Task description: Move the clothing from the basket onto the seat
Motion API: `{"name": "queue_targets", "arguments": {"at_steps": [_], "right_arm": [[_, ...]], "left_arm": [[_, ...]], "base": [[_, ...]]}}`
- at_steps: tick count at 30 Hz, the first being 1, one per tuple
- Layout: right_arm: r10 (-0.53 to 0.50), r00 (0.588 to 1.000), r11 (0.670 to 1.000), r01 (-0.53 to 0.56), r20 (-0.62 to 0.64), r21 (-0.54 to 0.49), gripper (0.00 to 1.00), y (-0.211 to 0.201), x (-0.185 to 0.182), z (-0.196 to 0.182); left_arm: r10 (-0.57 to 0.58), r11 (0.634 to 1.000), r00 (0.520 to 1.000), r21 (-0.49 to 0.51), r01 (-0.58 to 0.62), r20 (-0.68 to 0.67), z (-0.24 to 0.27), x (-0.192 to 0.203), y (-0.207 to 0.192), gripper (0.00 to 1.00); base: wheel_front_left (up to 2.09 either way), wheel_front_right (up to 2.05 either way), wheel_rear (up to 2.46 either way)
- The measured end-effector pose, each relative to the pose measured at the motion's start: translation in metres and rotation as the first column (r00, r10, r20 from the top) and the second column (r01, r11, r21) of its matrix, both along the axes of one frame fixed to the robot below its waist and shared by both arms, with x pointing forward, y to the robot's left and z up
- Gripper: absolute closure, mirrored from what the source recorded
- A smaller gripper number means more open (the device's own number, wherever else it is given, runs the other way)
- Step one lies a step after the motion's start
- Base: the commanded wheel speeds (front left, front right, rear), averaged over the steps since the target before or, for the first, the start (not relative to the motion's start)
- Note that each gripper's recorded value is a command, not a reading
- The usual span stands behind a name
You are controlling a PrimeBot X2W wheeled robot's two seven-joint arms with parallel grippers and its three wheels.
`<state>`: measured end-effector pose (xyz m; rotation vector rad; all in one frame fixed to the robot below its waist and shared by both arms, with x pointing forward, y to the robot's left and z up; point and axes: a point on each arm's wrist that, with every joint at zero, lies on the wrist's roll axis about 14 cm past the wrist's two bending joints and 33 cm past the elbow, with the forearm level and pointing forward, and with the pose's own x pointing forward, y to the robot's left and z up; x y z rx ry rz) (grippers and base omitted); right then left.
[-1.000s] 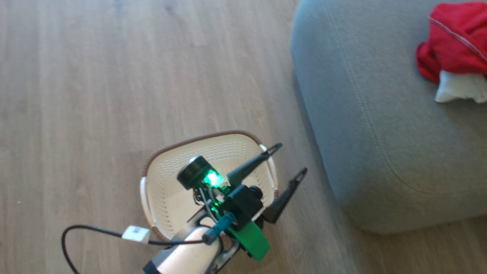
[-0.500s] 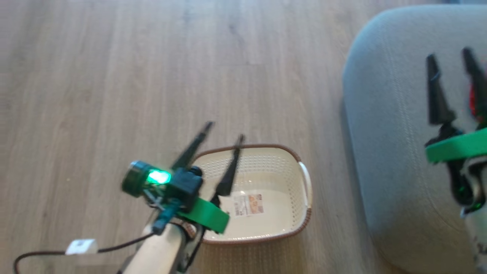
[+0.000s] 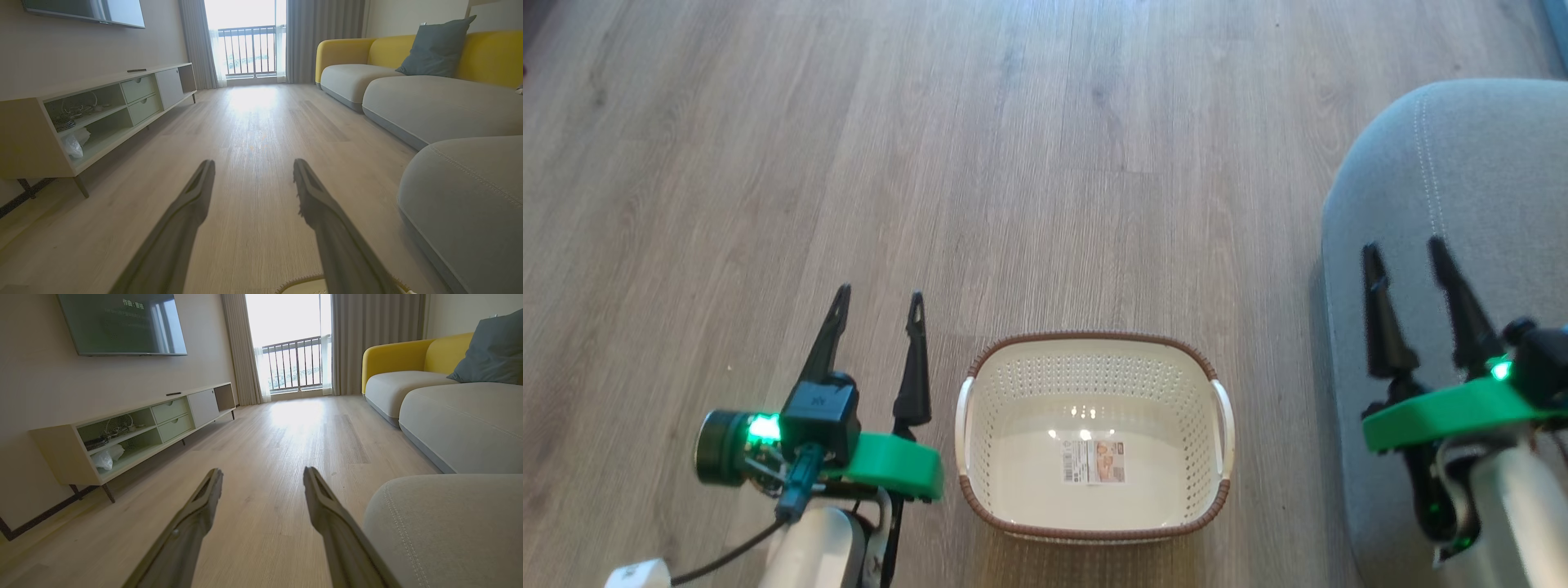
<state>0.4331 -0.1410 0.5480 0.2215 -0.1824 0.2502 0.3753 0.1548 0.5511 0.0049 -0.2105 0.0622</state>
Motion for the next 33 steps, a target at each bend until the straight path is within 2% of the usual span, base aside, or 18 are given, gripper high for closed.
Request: {"name": "queue_targets", "arguments": {"at_steps": [15, 21, 33], "right_arm": [[-0.057, 0.992, 0.998, 0.054, -0.113, -0.033, 0.0, -0.005, -0.029, -0.041], [-0.068, 0.99, 0.997, 0.065, -0.124, -0.031, 0.0, -0.007, -0.033, -0.044], [-0.072, 0.989, 0.997, 0.069, -0.131, -0.028, 0.0, -0.007, -0.034, -0.047]], "left_arm": [[0.041, 0.998, 0.996, -0.039, -0.044, -0.076, -0.024, -0.014, 0.015, 0.0], [0.021, 0.998, 0.988, -0.063, -0.031, -0.153, -0.049, -0.023, 0.013, 0.0], [-0.009, 0.998, 0.991, -0.07, 0.0, -0.136, -0.044, -0.02, 0.008, 0.0]], "base": [[0.0, 0.0, 0.0], [0.0, 0.0, 0.0], [0.0, 0.0, 0.0]]}}
